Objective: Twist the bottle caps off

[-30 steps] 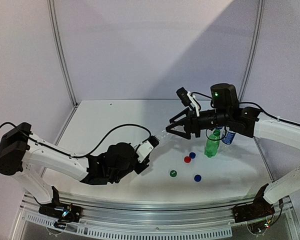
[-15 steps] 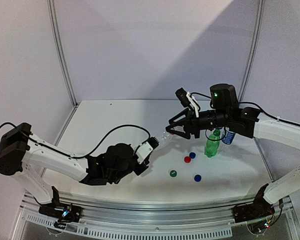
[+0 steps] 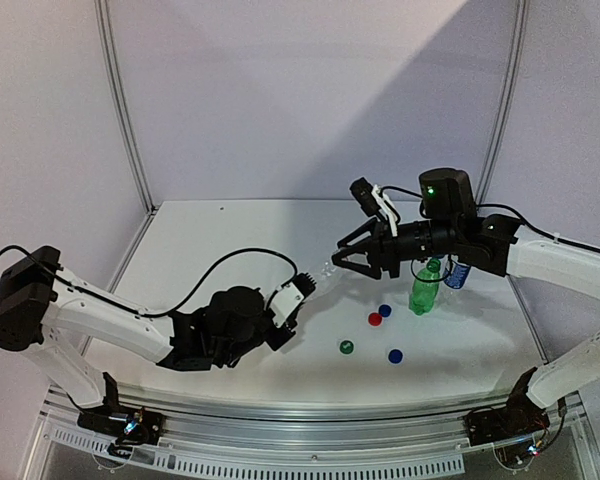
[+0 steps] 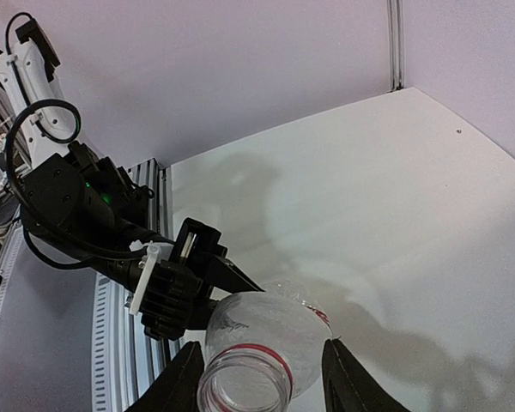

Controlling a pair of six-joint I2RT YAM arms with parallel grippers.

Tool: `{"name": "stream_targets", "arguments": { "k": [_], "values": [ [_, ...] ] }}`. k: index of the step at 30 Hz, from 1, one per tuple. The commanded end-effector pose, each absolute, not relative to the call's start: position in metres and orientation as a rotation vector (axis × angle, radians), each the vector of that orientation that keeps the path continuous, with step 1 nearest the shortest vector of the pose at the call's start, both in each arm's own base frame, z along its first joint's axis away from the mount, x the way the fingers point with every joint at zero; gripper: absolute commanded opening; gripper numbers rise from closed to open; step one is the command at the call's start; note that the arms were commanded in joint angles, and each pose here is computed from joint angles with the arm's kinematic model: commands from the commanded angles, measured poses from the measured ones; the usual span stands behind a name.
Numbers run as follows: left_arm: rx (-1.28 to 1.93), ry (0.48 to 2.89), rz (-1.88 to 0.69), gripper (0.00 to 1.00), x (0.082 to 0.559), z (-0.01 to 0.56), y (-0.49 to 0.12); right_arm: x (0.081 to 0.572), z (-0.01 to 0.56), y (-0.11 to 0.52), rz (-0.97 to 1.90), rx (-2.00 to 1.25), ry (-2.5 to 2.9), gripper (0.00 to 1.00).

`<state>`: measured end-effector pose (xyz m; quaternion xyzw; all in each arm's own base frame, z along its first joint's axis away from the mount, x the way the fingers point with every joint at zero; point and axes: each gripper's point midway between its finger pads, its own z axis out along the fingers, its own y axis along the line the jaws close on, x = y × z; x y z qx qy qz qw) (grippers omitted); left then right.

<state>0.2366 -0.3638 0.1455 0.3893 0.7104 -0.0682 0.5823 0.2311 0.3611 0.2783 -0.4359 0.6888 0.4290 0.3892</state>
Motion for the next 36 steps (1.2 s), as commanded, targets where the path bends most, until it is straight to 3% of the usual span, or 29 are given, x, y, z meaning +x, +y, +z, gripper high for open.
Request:
{"name": "stream_targets", "arguments": {
  "k": [1, 7, 11, 15, 25, 36],
  "values": [
    [0.854, 1.643, -0.199, 0.15, 0.240, 0.159, -0.360, 0.227, 0.264, 0.365, 1.094, -1.143, 1.785, 0.45],
    [0.855, 1.643, -0.193, 0.17, 0.240, 0.159, -0.360, 0.225, 0.260, 0.369, 1.106, -1.175, 1.795, 0.23],
    [0.852, 1.647, -0.182, 0.56, 0.241, 0.158, -0.358, 0.234, 0.268, 0.368, 1.018, -1.191, 1.791, 0.10],
    [0.853, 1.651, -0.178, 0.97, 0.241, 0.160, -0.356, 0.257, 0.276, 0.358, 0.812, -1.184, 1.835, 0.05],
    [0.846, 1.662, -0.162, 0.99, 0.240, 0.164, -0.350, 0.338, 0.261, 0.316, 0.373, -1.050, 2.093, 0.04],
    [0.861, 1.677, -0.149, 0.99, 0.241, 0.157, -0.351, 0.387, 0.236, 0.296, 0.354, -0.965, 2.287, 0.05]
  ]
}}
